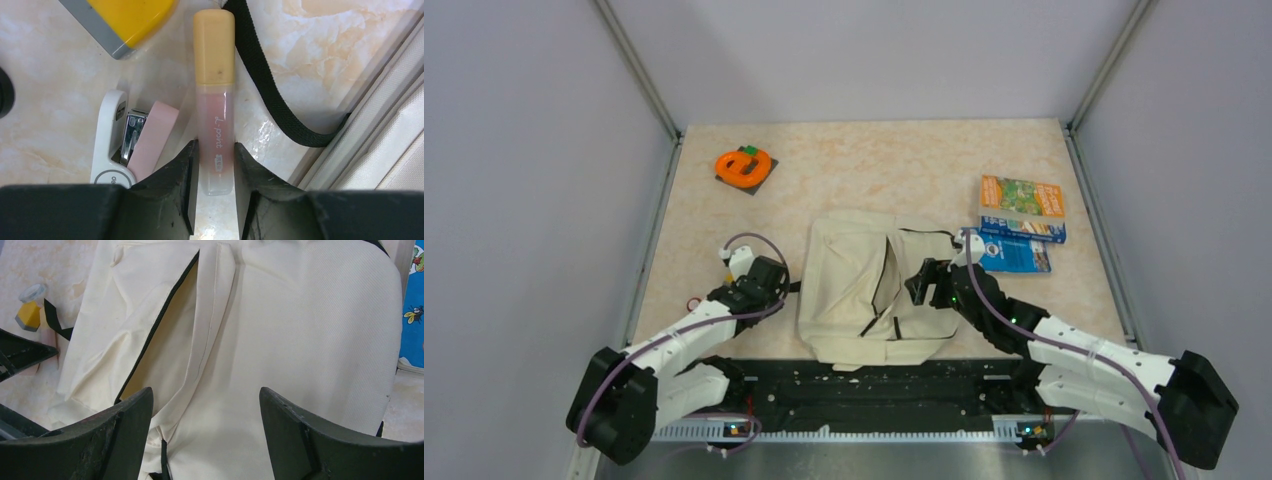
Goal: Pack the student bag
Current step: Pick up the stationery from the center of the board.
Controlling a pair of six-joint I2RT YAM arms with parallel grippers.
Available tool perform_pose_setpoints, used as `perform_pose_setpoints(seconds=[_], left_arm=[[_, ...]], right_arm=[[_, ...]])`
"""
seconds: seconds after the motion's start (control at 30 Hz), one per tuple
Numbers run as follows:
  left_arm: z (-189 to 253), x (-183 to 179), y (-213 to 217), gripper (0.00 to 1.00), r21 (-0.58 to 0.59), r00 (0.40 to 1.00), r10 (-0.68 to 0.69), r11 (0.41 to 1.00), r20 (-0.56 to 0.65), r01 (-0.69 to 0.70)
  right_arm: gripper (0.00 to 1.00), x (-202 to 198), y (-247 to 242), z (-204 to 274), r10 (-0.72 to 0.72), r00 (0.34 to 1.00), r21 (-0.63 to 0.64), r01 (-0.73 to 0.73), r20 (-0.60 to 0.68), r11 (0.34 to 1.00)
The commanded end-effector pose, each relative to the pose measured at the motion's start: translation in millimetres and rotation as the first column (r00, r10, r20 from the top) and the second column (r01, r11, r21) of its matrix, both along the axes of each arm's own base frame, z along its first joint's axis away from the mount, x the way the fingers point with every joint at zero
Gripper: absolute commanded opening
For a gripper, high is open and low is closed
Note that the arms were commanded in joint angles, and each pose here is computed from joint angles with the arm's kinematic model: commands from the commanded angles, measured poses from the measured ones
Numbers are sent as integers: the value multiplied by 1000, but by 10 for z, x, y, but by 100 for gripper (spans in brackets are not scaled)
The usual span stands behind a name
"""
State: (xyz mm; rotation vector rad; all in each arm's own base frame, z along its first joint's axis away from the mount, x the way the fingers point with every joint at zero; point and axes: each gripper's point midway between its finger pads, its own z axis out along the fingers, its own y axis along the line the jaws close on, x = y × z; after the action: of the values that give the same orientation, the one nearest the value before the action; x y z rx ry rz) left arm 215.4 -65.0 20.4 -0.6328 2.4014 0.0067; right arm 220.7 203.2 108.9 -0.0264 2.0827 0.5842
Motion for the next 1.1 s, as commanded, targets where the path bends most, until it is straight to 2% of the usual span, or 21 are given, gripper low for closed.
perform_pose_setpoints(seconds=[0.0, 0.2, 0.4, 0.53, 0.7, 0.83, 0.93, 1.07], left_arm=[[76, 90, -38, 31, -23, 999, 3, 1000, 44, -2], [228, 135, -108, 19, -48, 994, -48, 997, 94, 53], [528, 250, -335, 8, -74, 965, -178, 978, 194, 195], [845, 266, -684, 5, 22, 869, -383, 918, 315, 396], [1138, 165, -1043, 6, 130, 756, -533, 840, 380, 527], [1293, 17, -1471, 6, 162, 620, -655, 733, 432, 661], [1355, -110, -1772, 6, 173, 521, -723, 645, 455, 744], [1437, -282, -2101, 6, 194, 414, -783, 546, 463, 815]], right_arm=[[76, 75, 35, 138, -10, 999, 36, 8, 32, 999], [75, 113, -40, 206, -33, 997, 9, 33, 64, 999], [75, 136, -153, 321, -52, 992, -23, 55, 113, 998], [75, 161, -186, 339, -71, 989, -26, 75, 127, 997], [76, 150, -16, 410, -14, 991, 23, 11, 130, 1000], [77, 58, 255, 566, 107, 986, 95, -119, 126, 988], [83, 14, 366, 660, 166, 982, 155, -180, 94, 971], [87, -87, 532, 841, 322, 943, 283, -333, 85, 899]])
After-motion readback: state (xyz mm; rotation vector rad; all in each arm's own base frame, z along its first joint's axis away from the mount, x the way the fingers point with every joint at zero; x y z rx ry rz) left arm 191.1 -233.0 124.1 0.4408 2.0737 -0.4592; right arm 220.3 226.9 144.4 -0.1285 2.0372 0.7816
